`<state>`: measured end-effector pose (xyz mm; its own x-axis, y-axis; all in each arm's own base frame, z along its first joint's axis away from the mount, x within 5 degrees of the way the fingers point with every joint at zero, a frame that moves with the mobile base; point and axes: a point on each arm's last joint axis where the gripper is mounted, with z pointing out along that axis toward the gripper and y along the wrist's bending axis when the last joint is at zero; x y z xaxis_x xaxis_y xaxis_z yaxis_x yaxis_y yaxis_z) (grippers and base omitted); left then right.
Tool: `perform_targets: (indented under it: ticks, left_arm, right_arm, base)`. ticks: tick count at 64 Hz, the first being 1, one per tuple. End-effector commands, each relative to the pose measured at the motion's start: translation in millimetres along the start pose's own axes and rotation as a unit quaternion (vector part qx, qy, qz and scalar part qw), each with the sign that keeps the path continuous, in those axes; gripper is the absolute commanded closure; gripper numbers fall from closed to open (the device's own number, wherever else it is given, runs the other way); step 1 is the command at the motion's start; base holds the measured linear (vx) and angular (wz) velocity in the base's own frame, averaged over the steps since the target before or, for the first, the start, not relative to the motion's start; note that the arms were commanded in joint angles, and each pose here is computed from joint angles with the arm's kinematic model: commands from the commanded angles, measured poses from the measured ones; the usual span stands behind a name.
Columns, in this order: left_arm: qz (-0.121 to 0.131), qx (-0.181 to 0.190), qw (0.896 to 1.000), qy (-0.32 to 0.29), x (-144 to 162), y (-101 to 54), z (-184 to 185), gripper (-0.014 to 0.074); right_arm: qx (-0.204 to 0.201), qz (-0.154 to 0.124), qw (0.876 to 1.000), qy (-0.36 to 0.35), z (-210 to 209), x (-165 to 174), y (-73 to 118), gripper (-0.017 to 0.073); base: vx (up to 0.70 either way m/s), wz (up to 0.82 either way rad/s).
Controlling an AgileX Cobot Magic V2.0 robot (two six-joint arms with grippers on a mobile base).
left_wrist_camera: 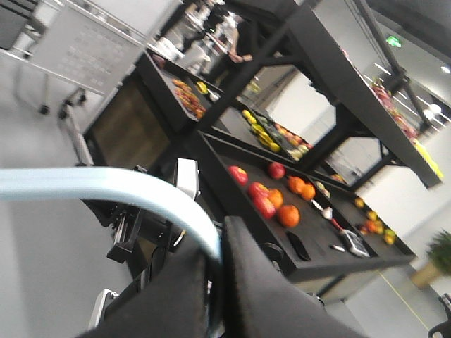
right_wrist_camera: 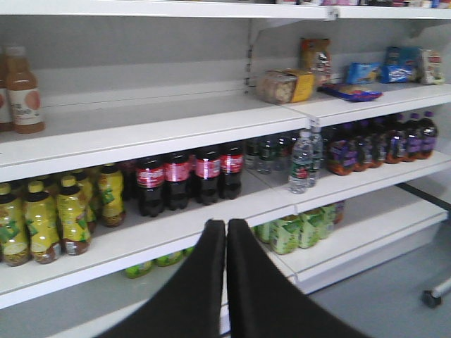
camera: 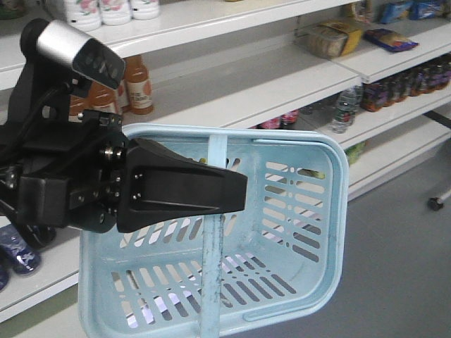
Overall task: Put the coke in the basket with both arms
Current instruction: 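Drive the base to another shelf while holding the basket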
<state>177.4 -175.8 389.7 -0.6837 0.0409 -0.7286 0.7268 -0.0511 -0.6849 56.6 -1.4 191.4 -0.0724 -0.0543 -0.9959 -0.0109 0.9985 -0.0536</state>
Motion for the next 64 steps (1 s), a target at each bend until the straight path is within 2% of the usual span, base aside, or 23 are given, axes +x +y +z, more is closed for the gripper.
perform_targets:
  ticks: [1, 64]
  left_arm:
    - [0.015, 0.083, 0.996, -0.010, -5.6, -29.8, -3.5, 0.0599]
    - [0.016, 0.083, 0.996, -0.010, -5.6, -30.1, -3.6, 0.0600]
  right_arm:
    - [-0.005, -0.010, 0.999, -0.035, -0.8, -4.3, 1.3, 0.0564]
    - [-0.005, -0.010, 0.999, -0.035, -0.8, -4.3, 1.3, 0.0564]
  base:
    - [-0.09, -0.66]
    - [-0.07, -0.58]
